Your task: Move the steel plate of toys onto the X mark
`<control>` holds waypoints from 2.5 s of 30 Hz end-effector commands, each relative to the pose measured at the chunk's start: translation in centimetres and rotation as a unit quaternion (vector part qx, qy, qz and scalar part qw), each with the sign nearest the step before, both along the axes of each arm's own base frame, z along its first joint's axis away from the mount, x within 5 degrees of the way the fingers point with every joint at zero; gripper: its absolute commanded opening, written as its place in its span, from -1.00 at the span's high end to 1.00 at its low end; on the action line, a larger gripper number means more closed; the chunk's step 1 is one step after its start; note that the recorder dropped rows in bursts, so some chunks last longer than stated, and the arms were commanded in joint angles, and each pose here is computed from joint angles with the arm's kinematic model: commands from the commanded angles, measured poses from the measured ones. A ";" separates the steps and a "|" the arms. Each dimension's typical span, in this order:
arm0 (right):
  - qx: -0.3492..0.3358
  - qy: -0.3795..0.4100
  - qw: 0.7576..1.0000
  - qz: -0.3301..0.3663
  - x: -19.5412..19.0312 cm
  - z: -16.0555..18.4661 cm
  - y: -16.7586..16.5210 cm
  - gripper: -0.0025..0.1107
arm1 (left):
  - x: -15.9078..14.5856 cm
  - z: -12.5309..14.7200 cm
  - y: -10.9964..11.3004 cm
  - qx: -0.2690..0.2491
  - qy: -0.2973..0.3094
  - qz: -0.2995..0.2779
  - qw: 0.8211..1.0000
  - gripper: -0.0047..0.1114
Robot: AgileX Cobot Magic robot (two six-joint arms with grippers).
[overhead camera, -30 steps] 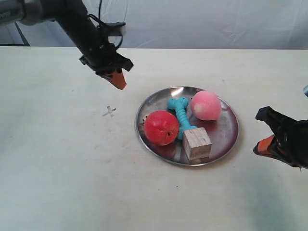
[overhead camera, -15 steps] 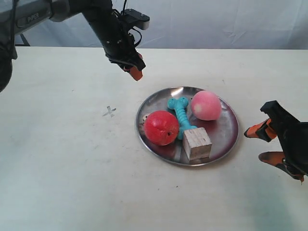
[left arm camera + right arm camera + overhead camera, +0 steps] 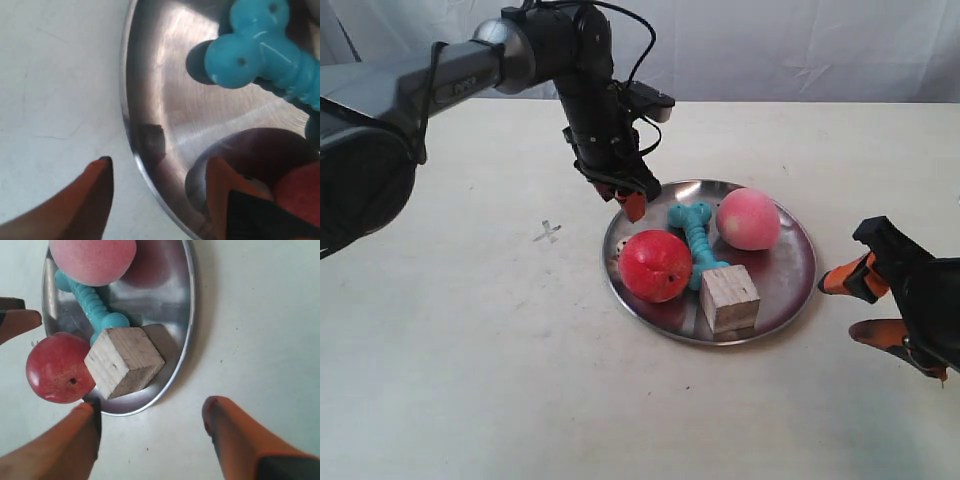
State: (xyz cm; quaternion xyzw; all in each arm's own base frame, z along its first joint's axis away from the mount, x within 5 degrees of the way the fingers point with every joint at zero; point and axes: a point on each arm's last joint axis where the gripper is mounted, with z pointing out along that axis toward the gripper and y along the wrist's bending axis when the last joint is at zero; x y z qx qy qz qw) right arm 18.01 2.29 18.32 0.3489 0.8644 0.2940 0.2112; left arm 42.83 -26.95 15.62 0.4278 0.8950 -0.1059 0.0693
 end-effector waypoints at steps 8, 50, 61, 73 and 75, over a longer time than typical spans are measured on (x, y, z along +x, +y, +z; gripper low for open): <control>-0.016 -0.010 1.000 0.016 -0.1 -0.1 -0.1 -0.13 | -0.2 -1.0 -0.6 -0.017 0.034 0.040 0.998 -0.02; -0.040 -0.010 0.999 -0.025 -0.7 -1.3 -0.7 -0.13 | 1.1 -4.1 1.1 -0.079 0.120 0.126 0.982 -0.02; -0.066 0.019 0.997 0.031 3.4 -3.4 -0.9 -0.13 | 1.1 -4.1 1.1 -0.078 0.119 0.125 0.982 -0.02; -0.023 0.040 0.983 0.175 10.1 -4.0 0.2 -0.13 | 1.2 -4.2 1.3 -0.066 0.112 0.125 0.984 -0.02; -0.027 0.051 0.982 0.178 10.4 -4.2 0.1 -0.13 | 1.2 -4.2 1.3 -0.066 0.112 0.125 0.984 -0.02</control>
